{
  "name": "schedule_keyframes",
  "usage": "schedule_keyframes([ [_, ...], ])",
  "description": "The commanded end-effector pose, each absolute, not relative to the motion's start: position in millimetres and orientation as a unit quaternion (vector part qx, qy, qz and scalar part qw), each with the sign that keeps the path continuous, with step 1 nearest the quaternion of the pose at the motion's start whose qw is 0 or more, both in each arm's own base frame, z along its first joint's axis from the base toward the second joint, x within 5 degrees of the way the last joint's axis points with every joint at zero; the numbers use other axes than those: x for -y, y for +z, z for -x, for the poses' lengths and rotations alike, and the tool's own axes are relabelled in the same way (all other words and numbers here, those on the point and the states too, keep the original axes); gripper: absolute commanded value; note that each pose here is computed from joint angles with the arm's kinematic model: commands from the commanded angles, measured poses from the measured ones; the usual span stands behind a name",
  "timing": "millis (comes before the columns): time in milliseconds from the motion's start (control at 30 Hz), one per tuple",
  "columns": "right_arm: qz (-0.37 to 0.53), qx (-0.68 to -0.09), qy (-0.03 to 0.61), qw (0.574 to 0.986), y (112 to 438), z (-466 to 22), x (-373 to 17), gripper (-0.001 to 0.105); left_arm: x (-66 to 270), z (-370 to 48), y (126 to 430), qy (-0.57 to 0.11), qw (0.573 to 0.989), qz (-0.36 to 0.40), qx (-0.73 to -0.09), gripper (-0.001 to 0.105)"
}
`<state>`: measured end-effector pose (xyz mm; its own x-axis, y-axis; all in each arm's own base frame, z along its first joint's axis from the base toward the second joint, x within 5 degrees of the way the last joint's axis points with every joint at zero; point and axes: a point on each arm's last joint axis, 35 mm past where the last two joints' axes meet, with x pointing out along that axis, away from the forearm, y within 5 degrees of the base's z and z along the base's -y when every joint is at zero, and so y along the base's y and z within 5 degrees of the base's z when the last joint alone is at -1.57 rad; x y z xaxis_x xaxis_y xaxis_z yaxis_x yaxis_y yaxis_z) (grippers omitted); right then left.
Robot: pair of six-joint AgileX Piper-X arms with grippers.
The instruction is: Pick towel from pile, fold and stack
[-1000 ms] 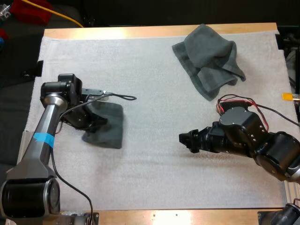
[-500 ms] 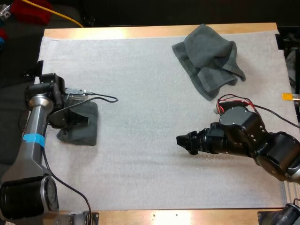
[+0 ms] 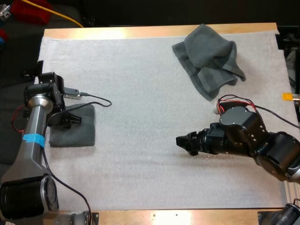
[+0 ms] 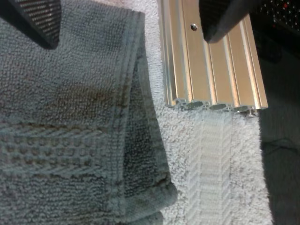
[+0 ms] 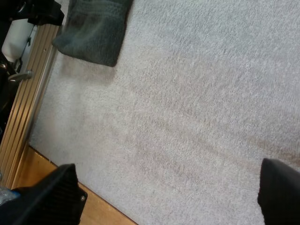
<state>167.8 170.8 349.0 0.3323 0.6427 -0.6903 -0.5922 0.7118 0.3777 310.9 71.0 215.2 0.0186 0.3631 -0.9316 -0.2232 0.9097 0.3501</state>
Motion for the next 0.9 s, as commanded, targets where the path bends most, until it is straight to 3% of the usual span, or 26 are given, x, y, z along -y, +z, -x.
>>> schedule_keyframes([
  [0,-0.028,-0.424,0.387,0.818,354.7,-166.5,-170.0,0.076,-69.7,-309.5,224.3,0.210,0.723,-0.038,-0.657,0.061],
  [133,-0.028,-0.424,0.387,0.818,354.7,-166.5,-170.0,0.076,-59.8,-304.1,243.1,0.132,0.760,0.043,-0.635,0.061],
  [267,-0.030,-0.418,0.389,0.820,355.9,-167.3,-170.8,0.076,-52.4,-298.3,236.6,0.069,0.757,0.106,-0.641,0.061],
  [700,-0.035,-0.406,0.396,0.823,358.2,-168.7,-172.3,0.076,-51.4,-287.5,170.6,0.083,0.721,0.105,-0.680,0.061],
  [867,-0.035,-0.406,0.396,0.823,358.2,-168.7,-172.3,0.076,-51.6,-288.9,168.4,0.083,0.722,0.105,-0.679,0.061],
])
